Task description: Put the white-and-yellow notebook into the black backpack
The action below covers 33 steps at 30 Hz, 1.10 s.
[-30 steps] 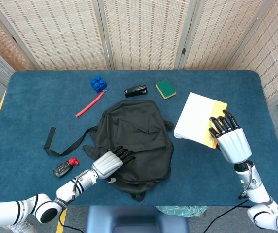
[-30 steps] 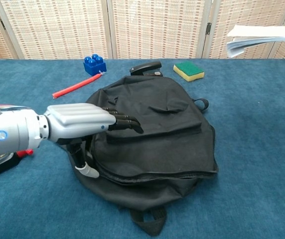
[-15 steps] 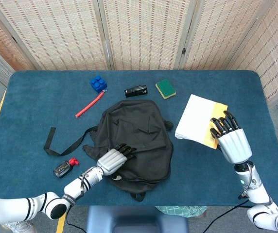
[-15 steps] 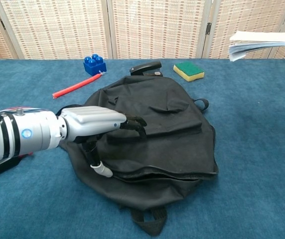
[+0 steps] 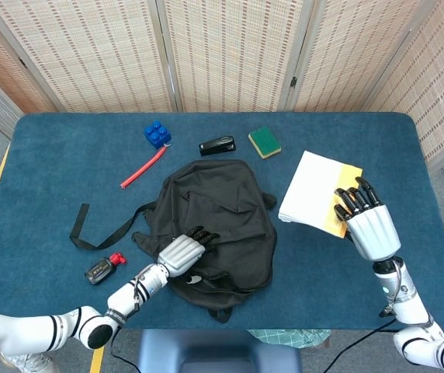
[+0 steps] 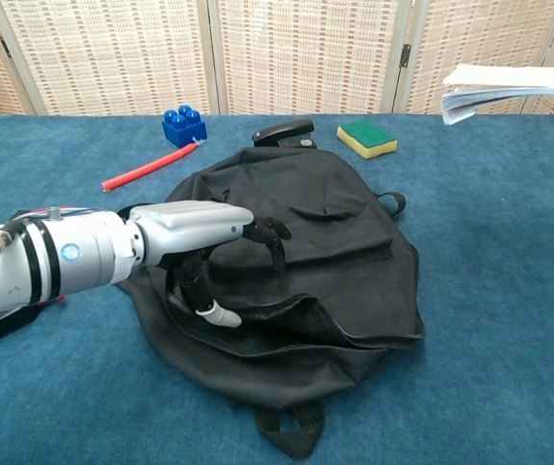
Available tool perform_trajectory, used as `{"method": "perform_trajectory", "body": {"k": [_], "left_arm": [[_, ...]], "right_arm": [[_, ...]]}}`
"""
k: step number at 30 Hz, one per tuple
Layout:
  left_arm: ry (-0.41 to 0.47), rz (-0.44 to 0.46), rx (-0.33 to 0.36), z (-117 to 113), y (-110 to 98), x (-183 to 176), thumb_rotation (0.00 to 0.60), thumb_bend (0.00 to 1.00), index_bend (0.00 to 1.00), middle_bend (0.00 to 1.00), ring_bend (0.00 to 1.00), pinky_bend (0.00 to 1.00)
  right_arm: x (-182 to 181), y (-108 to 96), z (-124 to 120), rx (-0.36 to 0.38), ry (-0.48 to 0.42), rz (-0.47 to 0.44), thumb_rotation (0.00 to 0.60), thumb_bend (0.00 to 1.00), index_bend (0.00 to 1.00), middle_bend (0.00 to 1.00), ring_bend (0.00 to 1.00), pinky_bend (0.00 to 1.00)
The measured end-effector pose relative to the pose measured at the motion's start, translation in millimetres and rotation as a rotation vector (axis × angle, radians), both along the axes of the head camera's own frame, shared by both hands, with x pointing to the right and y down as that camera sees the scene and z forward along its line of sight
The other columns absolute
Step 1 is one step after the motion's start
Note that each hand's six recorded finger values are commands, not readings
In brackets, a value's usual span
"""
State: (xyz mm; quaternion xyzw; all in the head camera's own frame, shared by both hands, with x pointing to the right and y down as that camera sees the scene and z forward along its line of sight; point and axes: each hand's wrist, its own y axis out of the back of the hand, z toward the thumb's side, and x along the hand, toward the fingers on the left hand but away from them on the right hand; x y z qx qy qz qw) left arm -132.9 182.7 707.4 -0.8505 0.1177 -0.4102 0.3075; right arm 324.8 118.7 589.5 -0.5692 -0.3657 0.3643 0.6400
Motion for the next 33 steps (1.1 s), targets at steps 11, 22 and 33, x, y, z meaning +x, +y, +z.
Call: {"method": "perform_trajectory", "body": {"k": [11,22,33], "left_arm": [[-0.007,-0.028,-0.013,6,8,0,0.6,0.34,0.51,0.17,0.17,0.0],[0.026,-0.11,-0.057,14,10,1,0.6,0.43,0.67,0.25,0.23,0.02],[0.143,-0.298,-0.115,-1,-16,-9,0.6,0.5,0.68,0.29,0.26,0.04]], "right_arm": [[-2,2,2,-0.004,-0.002,-0.002,0.6,0.55,0.73,0.42,0.39,0.24],[-1,3,2,-0.006,-0.002,0.004,0.6,0.55,0.73,0.42,0.39,0.24],[-12,11,-19,0.019,-0.123,-0.055,0.6,0.56,0.73,0.42,0.4,0.24]]}}
